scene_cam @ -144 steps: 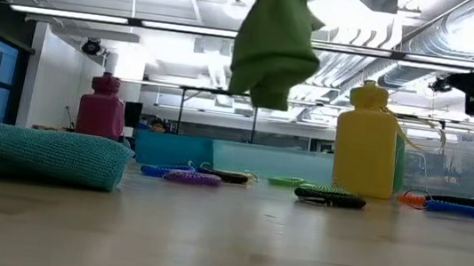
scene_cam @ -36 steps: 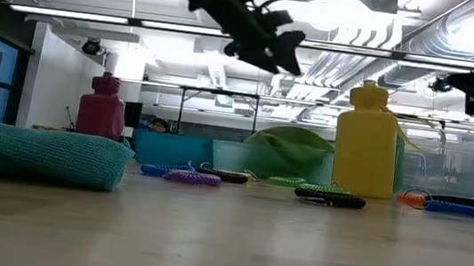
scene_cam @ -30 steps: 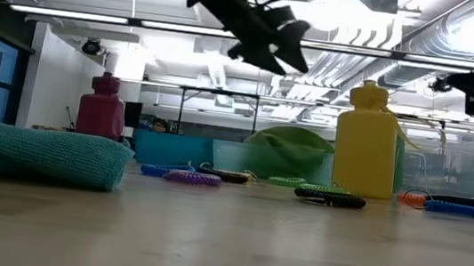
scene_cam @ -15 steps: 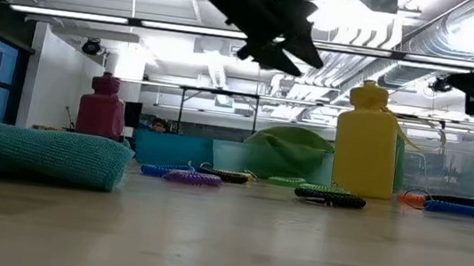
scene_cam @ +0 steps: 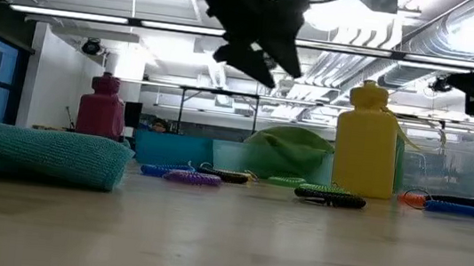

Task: Pick & Place Sports Items
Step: Put the left black spring keychain into the blue bin

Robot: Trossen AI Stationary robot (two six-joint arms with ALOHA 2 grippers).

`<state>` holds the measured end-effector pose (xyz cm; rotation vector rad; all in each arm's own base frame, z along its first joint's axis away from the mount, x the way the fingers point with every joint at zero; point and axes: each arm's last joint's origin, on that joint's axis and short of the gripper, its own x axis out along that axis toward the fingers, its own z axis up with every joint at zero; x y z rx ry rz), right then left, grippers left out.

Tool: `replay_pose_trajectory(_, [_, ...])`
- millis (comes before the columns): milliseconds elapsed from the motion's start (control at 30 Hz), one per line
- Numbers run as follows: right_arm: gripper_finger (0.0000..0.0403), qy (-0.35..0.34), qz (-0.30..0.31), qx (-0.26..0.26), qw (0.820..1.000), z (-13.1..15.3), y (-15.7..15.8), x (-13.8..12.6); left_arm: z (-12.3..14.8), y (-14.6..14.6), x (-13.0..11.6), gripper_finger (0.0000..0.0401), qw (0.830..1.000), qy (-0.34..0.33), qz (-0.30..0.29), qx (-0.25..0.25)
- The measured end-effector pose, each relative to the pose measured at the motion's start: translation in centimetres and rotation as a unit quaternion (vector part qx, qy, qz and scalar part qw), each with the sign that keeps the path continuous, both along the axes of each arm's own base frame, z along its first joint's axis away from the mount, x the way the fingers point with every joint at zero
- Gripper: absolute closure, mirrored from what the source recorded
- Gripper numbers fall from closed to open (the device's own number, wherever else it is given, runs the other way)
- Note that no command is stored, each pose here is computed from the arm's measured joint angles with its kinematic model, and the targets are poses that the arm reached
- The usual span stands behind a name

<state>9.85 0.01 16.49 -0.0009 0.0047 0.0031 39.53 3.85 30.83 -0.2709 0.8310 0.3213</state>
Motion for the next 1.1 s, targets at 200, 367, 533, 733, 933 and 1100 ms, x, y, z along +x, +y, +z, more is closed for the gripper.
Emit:
replay_pose_trajectory(200, [0.0402,0.000,0.000,0.000,1.000,0.0,0.0,0.0,-0.8,-1.3,-0.9,0.0110,0.998,0.061,0.013,-0.027])
replay_pose_trajectory(367, [0.0402,0.000,0.000,0.000,1.000,0.0,0.0,0.0,-1.2,-1.9,-1.6,0.0110,0.992,0.101,0.009,-0.077])
replay_pose_trajectory(533, [0.0403,0.000,0.000,0.000,1.000,0.0,0.0,0.0,-1.6,-1.5,-2.1,0.0110,0.982,0.126,0.036,-0.136])
replay_pose_trajectory(733, [0.0403,0.000,0.000,0.000,1.000,0.0,0.0,0.0,-2.6,-0.8,-1.6,0.0110,0.975,0.137,0.081,-0.158])
replay_pose_trajectory(933, [0.0403,0.000,0.000,0.000,1.000,0.0,0.0,0.0,-4.4,-0.3,-1.0,0.0110,0.971,0.166,0.078,-0.155])
replay_pose_trajectory(1100, [0.0403,0.000,0.000,0.000,1.000,0.0,0.0,0.0,-6.1,0.3,-0.3,0.0110,0.968,0.189,0.068,-0.151])
